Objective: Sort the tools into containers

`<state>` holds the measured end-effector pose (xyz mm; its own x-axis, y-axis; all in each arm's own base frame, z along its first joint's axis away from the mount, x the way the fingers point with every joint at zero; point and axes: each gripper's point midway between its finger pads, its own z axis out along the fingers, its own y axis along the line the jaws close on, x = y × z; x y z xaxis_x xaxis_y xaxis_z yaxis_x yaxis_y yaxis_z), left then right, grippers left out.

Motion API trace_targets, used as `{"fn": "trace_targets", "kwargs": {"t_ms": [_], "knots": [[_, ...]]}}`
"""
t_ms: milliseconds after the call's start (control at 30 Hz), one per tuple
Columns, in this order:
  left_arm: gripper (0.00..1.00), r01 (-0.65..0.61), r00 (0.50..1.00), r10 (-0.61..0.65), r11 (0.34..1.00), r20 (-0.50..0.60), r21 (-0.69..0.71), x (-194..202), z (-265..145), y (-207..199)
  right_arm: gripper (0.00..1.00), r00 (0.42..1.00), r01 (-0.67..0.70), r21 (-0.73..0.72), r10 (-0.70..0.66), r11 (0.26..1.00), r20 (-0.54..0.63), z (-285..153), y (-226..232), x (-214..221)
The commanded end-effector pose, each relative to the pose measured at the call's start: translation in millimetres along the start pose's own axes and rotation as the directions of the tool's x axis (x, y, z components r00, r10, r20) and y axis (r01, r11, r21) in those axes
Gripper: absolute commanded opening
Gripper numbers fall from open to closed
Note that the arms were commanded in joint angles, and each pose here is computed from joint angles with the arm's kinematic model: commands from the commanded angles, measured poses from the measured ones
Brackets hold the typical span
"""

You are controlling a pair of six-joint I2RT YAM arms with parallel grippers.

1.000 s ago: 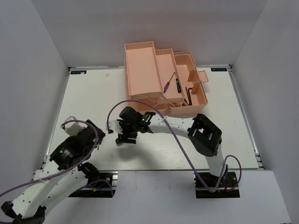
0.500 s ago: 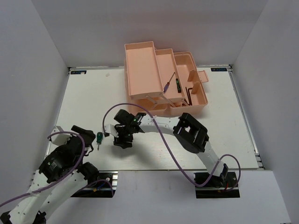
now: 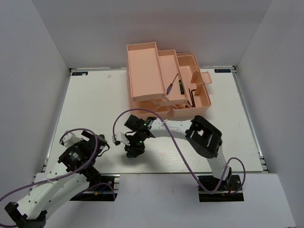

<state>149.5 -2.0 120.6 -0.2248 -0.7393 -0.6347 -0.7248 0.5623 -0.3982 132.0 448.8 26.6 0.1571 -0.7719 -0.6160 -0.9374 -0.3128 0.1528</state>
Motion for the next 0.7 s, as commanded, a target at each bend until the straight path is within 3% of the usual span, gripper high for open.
{"fn": "trace_targets", "kwargs": {"t_ms": [0,167,367,533,633,667], "knots": [[1.00,0.038,0.999,-0.038,0.999,0.000,-0.020,6.2,6.4,2.1,0.00,0.999,0.030,-0.035,-0.029,0.999,0.037,-45.2,37.7,-3.7],[1.00,-0.032,0.999,0.034,0.999,0.038,-0.033,12.3,21.1,-6.1,0.00,0.998,0.006,-0.015,-0.005,1.000,0.064,-101.5,69.1,1.3],[0.95,-0.229,0.973,0.227,0.973,0.039,0.039,22.5,30.1,-37.8,0.00,0.988,0.104,-0.166,-0.083,0.981,0.128,-166.5,134.3,-1.2],[0.89,-0.371,0.929,0.369,0.927,0.044,0.056,22.0,29.5,-51.6,0.00,0.964,0.144,0.017,-0.144,0.989,0.222,-221.3,114.2,-55.7],[0.87,-0.468,0.884,0.466,0.883,0.048,0.047,19.4,28.6,-59.5,0.00,0.952,0.055,0.193,-0.110,0.980,0.284,-249.7,76.0,-89.3],[0.87,-0.507,0.862,0.506,0.860,0.035,0.057,23.4,29.8,-61.0,0.00,0.954,-0.008,0.354,-0.099,0.935,0.284,-266.3,42.9,-97.7]]}}
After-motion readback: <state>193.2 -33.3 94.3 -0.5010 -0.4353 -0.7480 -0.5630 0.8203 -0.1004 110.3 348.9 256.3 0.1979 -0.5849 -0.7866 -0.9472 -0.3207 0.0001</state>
